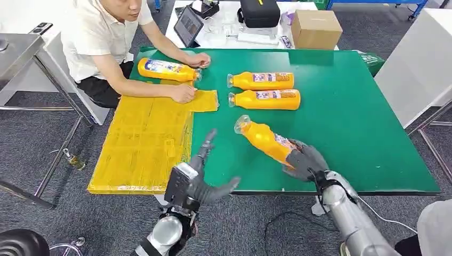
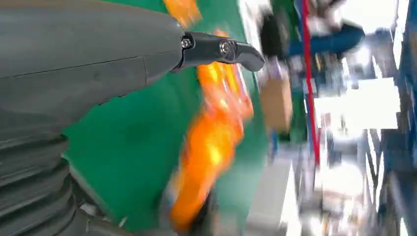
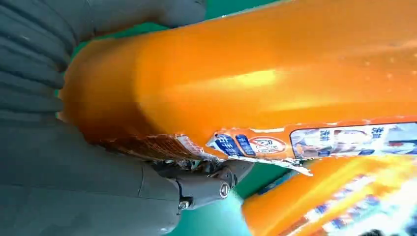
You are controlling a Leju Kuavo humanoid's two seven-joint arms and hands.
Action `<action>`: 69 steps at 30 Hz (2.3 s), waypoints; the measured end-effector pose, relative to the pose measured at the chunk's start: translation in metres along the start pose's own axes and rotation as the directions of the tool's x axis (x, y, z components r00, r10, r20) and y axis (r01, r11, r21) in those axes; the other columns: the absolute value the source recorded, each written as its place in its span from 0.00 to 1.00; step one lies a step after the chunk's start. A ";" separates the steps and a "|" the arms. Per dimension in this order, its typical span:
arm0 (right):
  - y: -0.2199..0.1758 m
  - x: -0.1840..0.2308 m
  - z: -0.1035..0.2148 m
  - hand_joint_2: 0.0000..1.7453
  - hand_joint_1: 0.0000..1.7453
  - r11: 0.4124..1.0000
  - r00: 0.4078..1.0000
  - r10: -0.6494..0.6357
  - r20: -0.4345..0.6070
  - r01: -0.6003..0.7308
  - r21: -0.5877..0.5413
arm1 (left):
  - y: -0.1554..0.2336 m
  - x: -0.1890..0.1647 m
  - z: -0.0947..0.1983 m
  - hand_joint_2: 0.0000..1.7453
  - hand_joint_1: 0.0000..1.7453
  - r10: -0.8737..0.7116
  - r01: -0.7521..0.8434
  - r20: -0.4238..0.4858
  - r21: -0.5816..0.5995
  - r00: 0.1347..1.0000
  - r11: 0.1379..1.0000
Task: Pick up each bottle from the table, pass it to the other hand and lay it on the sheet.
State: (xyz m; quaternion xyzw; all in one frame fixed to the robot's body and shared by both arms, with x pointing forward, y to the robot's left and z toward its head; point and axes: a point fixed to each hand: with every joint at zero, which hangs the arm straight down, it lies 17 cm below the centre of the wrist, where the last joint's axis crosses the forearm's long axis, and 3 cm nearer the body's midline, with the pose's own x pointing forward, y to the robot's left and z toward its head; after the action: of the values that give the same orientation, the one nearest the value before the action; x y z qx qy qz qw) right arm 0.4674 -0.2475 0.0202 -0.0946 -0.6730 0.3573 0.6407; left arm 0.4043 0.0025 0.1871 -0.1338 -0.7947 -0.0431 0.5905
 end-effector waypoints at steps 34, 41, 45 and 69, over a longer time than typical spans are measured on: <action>0.132 0.180 0.016 1.00 1.00 0.939 0.893 -0.296 0.338 0.208 0.273 | -0.031 -0.046 0.016 1.00 0.00 0.277 -0.296 -0.231 -0.050 0.933 0.954; 0.143 0.182 0.011 1.00 1.00 0.939 0.901 -0.270 0.340 0.167 0.302 | -0.020 -0.045 0.013 1.00 0.00 0.277 -0.287 -0.209 -0.017 0.938 0.958; 0.156 0.180 0.013 1.00 1.00 0.940 0.911 -0.241 0.334 0.134 0.313 | -0.007 -0.035 0.007 1.00 0.00 0.259 -0.257 -0.145 0.037 0.955 0.966; 0.160 0.187 0.015 1.00 0.00 0.950 0.899 -0.279 0.338 0.208 0.233 | 0.010 -0.048 -0.011 1.00 1.00 0.433 -0.422 -0.225 0.095 0.873 0.901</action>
State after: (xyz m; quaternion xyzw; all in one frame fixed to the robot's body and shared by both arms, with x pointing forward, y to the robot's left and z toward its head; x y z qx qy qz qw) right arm 0.3705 -0.0270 0.0733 0.1210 -0.7498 0.3482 0.5495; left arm 0.4301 0.0017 0.1435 -0.2872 -0.6688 0.0896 0.6799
